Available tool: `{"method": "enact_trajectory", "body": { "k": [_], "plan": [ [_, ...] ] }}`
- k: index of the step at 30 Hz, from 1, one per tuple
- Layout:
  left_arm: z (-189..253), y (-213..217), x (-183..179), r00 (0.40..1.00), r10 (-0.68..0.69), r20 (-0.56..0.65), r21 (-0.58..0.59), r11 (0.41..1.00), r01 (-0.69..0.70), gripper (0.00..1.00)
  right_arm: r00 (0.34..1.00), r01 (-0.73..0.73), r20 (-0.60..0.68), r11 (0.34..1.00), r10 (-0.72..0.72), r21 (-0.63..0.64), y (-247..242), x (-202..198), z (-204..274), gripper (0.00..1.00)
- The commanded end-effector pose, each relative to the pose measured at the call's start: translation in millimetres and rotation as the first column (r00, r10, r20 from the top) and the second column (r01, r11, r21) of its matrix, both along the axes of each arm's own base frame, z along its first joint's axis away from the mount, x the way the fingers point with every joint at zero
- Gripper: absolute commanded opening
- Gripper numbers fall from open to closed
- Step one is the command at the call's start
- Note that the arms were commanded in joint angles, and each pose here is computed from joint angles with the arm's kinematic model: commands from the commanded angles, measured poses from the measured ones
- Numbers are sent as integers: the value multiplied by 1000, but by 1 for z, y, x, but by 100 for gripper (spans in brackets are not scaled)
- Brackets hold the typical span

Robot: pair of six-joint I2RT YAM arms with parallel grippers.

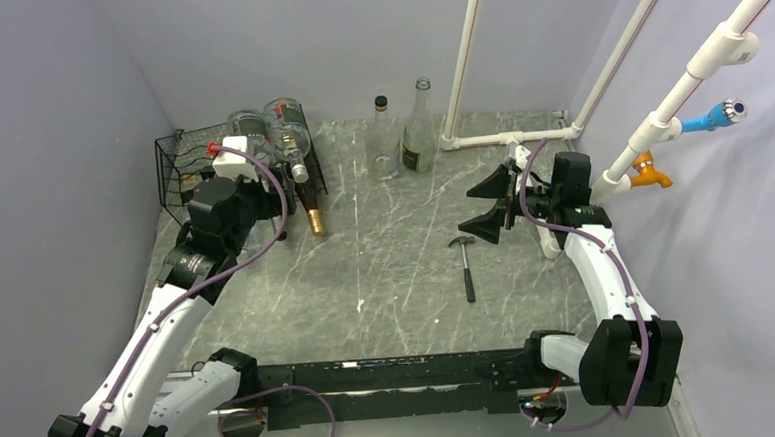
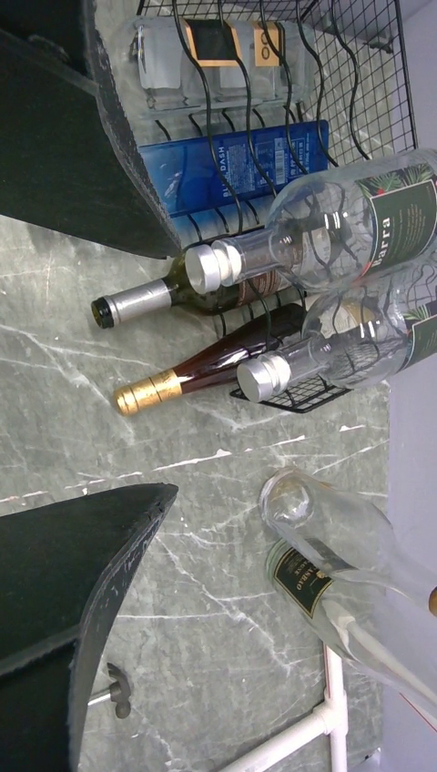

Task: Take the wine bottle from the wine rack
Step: Pick up the wine bottle from the wine rack.

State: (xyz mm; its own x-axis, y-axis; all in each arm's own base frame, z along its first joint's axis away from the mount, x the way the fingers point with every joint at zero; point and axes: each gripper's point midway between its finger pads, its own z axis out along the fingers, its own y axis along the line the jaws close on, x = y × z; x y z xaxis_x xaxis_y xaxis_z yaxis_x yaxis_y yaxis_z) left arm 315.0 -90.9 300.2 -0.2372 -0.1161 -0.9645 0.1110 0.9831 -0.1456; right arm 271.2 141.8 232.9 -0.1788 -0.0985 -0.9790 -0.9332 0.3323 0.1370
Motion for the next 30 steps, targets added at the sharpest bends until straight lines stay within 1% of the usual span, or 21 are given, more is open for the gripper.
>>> {"method": "enact_trajectory", "body": {
  "k": [1,8,12,15,19,23,27,30],
  "plan": [
    [27,7,3,996,21,83,-9,1000,-21,99,998,-35,48,999,35,11,2,-3,5,100],
    [26,16,10,995,54,88,7,998,-55,99,998,-38,50,999,37,12,2,-3,5,100],
    [22,26,20,992,95,86,17,995,-96,99,998,-39,49,999,38,13,2,-4,5,100],
    [15,35,32,989,128,68,-3,992,-128,99,998,-42,54,999,41,14,2,-4,6,100],
    [3,46,48,986,165,30,-66,984,-163,99,998,-44,55,999,43,14,2,-5,6,100],
    [-15,51,65,984,175,-19,-116,978,-176,99,997,-45,56,999,44,14,2,-5,7,100],
    [-35,52,80,980,174,-98,-122,975,-186,99,997,-45,58,999,44,14,2,-6,7,100],
    [-47,54,88,975,179,-132,-114,974,-194,99,997,-45,61,999,44,13,2,-6,7,100]
  ]
}}
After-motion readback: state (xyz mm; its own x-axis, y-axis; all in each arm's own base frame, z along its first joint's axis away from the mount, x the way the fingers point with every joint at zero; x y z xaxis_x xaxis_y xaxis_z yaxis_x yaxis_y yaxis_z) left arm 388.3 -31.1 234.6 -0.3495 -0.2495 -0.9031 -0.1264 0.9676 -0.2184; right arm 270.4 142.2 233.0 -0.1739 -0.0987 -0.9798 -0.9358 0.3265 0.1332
